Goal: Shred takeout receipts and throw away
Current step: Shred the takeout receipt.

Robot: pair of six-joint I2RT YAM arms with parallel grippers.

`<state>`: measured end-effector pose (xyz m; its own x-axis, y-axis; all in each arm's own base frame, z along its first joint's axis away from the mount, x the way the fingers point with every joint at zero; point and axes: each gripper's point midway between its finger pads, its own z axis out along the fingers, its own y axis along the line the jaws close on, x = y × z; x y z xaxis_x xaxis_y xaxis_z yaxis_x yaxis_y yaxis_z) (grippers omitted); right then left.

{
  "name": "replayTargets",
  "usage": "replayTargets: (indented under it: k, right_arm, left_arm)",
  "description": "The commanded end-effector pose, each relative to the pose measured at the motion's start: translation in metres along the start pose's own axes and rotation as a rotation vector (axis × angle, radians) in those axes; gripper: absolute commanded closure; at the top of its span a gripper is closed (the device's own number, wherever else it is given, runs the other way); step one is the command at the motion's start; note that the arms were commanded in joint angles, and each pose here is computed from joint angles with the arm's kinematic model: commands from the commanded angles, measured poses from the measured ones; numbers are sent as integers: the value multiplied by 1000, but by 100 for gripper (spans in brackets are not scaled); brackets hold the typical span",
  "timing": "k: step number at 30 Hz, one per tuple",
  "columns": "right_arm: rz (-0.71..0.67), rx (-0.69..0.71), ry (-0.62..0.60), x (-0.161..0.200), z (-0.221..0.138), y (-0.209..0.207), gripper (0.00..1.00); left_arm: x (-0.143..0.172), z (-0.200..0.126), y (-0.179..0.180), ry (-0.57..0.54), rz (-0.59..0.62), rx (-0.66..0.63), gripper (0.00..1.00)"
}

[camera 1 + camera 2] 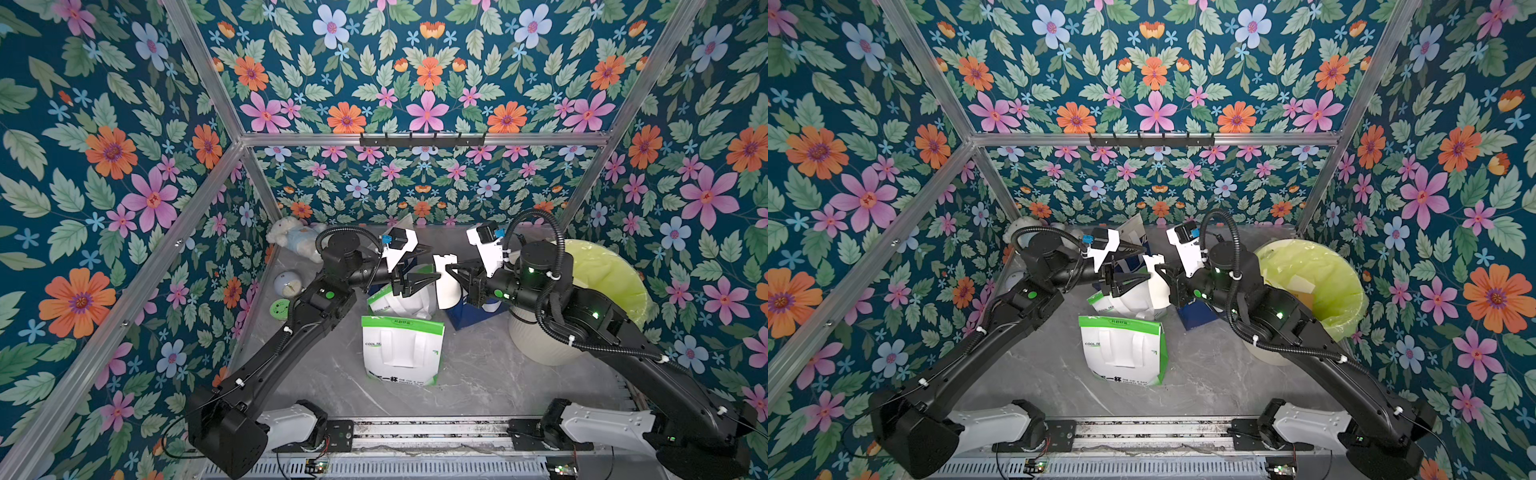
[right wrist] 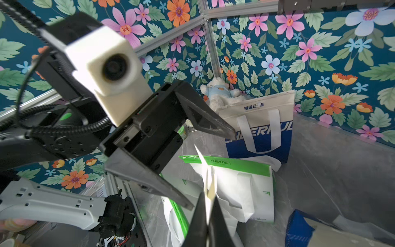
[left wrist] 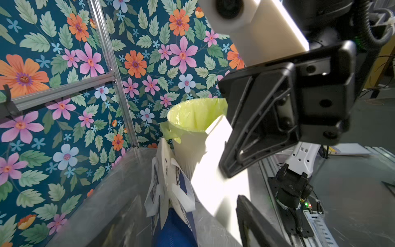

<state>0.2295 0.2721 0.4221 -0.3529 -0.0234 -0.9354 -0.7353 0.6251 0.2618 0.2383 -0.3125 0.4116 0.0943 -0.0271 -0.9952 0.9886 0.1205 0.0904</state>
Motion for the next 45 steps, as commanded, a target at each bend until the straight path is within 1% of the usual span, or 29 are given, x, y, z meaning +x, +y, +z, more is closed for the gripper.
replayTargets:
  k: [1,3,5,7,8,11,13,15,17,19,22,26,28,29,30,31,32,33,36,40,43,45]
  right_arm:
    - [7,-22,-16,-2,-11,5,100]
    - [6,-11,-7,1,-15,3,100]
    - [5,-5,0,4,-17,2,100]
    - [6,-1,3,6,-16,1,100]
    - [5,0,6,6,-16,1,100]
    - [7,10,13,8,-12,-1,100]
    - [7,26,16,8,-11,-4,100]
    - [7,40,17,9,-10,-7,100]
    - [11,58,21,8,-10,-10,100]
    - [14,72,29,8,-10,-12,100]
    - [13,85,34,7,-10,-14,100]
    - [14,94,19,3,-14,-14,100]
    - [17,96,19,3,-15,-14,100]
    - [17,96,21,2,-16,-14,98]
    - [19,100,27,2,-17,-14,88]
    - [18,103,33,3,-20,-15,75]
    - [15,106,37,3,-23,-14,64]
    - [6,115,41,3,-27,-15,57]
    - [-38,116,35,4,-45,-14,53]
    - [-94,46,7,3,-67,-1,49]
    - [-112,-35,36,6,-72,12,44]
    - [-128,-91,71,12,-68,19,40]
  left_arm:
    - [-23,5,-11,-76,3,54,30]
    - [-25,7,-17,-84,0,77,31]
    - [-26,10,-21,-92,-7,99,39]
    - [-29,12,-23,-95,-15,103,58]
    - [-30,13,-24,-97,-16,105,62]
    - [-32,15,-28,-101,-16,112,63]
    - [-32,15,-30,-100,-15,118,66]
    - [-30,15,-32,-89,-19,126,71]
    - [-27,18,-32,-72,-28,121,73]
    - [-24,22,-36,-51,-32,138,78]
    - [-20,26,-40,-32,-32,145,90]
    - [-15,28,-42,-13,-34,140,99]
    - [-12,29,-41,-1,-31,126,100]
    - [-11,29,-40,4,-31,122,100]
    - [-10,28,-40,9,-28,114,100]
    - [-10,28,-39,12,-24,108,100]
    - [-9,27,-39,18,-20,102,100]
    - [-8,26,-39,26,-11,96,100]
    - [-6,23,-40,49,5,86,100]
    - [-6,21,-43,68,17,98,100]
    - [-7,21,-46,61,11,120,100]
    - [-8,22,-47,54,3,132,100]
